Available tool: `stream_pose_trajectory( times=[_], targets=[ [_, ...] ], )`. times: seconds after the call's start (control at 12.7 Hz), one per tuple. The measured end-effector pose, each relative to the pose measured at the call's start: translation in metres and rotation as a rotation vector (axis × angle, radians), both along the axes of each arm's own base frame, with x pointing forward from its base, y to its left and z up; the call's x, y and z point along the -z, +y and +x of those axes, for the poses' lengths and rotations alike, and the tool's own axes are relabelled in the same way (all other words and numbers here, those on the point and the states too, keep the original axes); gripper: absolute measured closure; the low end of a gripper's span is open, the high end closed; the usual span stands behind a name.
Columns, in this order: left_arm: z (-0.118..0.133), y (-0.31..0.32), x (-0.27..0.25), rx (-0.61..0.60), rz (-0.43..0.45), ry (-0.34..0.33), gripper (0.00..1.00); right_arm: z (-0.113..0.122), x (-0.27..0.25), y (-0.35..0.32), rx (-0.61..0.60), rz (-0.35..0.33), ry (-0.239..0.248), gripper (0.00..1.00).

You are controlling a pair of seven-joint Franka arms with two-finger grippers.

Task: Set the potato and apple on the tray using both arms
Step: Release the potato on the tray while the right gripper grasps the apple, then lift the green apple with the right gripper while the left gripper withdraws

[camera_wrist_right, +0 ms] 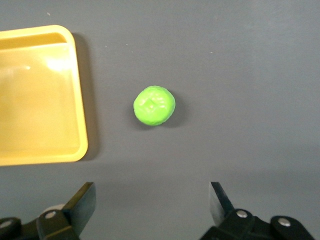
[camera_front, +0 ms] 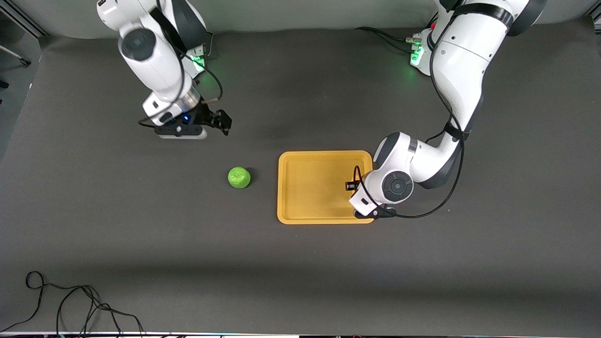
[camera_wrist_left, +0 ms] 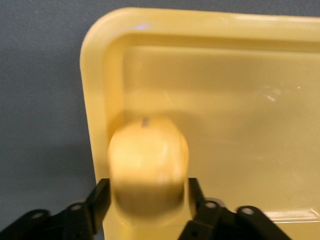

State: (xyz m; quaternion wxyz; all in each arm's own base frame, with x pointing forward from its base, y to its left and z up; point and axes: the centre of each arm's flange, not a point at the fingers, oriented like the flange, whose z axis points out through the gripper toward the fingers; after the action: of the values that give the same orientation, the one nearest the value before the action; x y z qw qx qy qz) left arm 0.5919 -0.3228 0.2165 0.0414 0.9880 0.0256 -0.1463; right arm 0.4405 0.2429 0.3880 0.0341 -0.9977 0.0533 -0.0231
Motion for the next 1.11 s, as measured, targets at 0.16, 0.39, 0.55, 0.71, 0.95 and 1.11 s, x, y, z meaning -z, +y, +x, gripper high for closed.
stream_pose_trajectory(
  times=[0.16,0.39,0.55,0.71,0.95,1.11],
  targets=[
    [0.001,0.002,0.0,0.009,0.019,-0.013,0.01,0.01,0.056,0.005,0.004,0.006,-0.038,0.0],
    [0.014,0.01,-0.027,-0.018,0.027,-0.044,0.0,0.019,0.135,0.017,-0.003,0.005,-0.077,0.0],
    [0.032,0.046,-0.088,-0.046,0.047,-0.081,0.0,0.019,0.171,0.025,-0.012,0.003,-0.089,0.0],
    [0.042,0.098,-0.164,-0.017,0.095,-0.159,0.0,0.022,0.19,0.027,-0.014,-0.001,-0.093,0.0],
    [0.032,0.149,-0.257,0.07,0.131,-0.238,0.0,0.029,0.204,0.03,-0.014,-0.002,-0.1,0.0],
    [0.018,0.184,-0.306,0.121,0.124,-0.258,0.0,0.035,0.208,0.028,-0.008,0.0,-0.114,0.0]
  ],
)
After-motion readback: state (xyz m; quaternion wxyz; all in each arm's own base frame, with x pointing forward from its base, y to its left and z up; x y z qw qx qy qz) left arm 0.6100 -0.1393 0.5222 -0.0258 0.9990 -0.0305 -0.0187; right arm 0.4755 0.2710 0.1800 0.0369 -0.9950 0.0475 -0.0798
